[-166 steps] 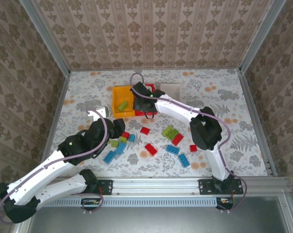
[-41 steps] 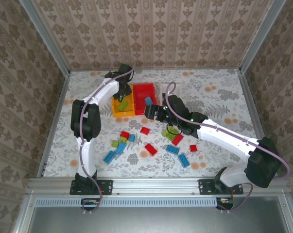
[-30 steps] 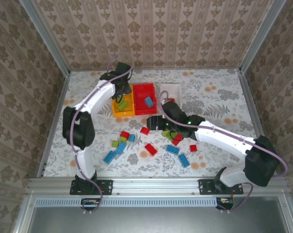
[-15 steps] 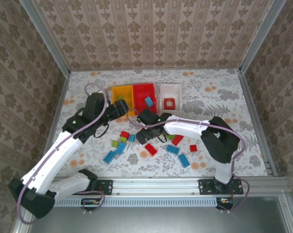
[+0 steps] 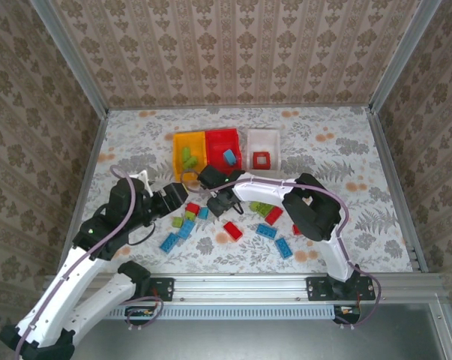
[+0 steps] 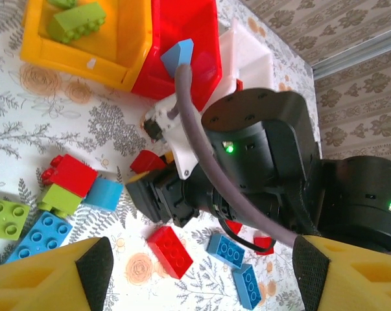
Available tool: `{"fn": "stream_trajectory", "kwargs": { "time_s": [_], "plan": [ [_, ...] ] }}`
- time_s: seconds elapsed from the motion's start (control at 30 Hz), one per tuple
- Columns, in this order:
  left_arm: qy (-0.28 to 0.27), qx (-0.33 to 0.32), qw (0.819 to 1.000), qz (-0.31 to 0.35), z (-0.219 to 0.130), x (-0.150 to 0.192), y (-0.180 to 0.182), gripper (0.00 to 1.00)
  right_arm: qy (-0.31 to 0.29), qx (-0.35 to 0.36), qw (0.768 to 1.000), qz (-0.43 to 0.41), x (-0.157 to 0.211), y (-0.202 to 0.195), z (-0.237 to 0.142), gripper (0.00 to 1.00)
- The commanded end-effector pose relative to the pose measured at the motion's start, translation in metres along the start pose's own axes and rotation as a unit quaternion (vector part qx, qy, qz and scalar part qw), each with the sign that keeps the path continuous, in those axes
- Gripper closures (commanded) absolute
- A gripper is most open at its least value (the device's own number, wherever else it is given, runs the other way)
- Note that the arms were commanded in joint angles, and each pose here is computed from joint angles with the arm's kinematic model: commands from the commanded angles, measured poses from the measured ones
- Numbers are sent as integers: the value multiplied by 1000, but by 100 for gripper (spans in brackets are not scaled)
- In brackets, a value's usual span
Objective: Sort the legos into containers by color
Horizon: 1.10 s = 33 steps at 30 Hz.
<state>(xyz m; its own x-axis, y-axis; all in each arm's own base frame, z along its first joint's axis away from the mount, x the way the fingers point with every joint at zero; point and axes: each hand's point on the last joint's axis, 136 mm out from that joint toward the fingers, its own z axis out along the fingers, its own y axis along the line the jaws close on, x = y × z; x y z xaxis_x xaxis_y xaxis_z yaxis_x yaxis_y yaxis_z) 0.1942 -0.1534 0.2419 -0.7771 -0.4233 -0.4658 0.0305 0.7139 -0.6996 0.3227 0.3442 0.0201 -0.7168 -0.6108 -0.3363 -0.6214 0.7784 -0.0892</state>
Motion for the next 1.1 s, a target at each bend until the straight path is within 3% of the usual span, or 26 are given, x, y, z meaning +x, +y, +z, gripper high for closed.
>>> {"fn": "stream_trajectory", "kwargs": {
  "time_s": [0.0, 0.07, 0.23, 0.43, 0.73, 1.07],
  "plan": [
    [6, 22, 1000, -15, 1, 2, -8, 24, 32, 27, 999, -5, 12, -10, 14, 55],
    [3, 32, 999, -14, 2, 0, -13, 24, 27, 34, 999, 1, 13, -13, 8, 63],
    [4, 60, 998, -6, 9, -7, -34, 24, -43, 60, 996, 56, -4, -41, -46, 70],
    [25, 62, 997, 33, 37, -4, -58, 25, -91, 79, 972, 201, -7, -120, -92, 72],
    [46, 35, 993, 100, 76, 5, -85, 25, -56, 84, 937, 333, -15, -208, -65, 71],
    [64, 14, 990, 129, 93, 20, -87, 25, -51, 89, 927, 361, -51, -252, -39, 66]
  ]
}}
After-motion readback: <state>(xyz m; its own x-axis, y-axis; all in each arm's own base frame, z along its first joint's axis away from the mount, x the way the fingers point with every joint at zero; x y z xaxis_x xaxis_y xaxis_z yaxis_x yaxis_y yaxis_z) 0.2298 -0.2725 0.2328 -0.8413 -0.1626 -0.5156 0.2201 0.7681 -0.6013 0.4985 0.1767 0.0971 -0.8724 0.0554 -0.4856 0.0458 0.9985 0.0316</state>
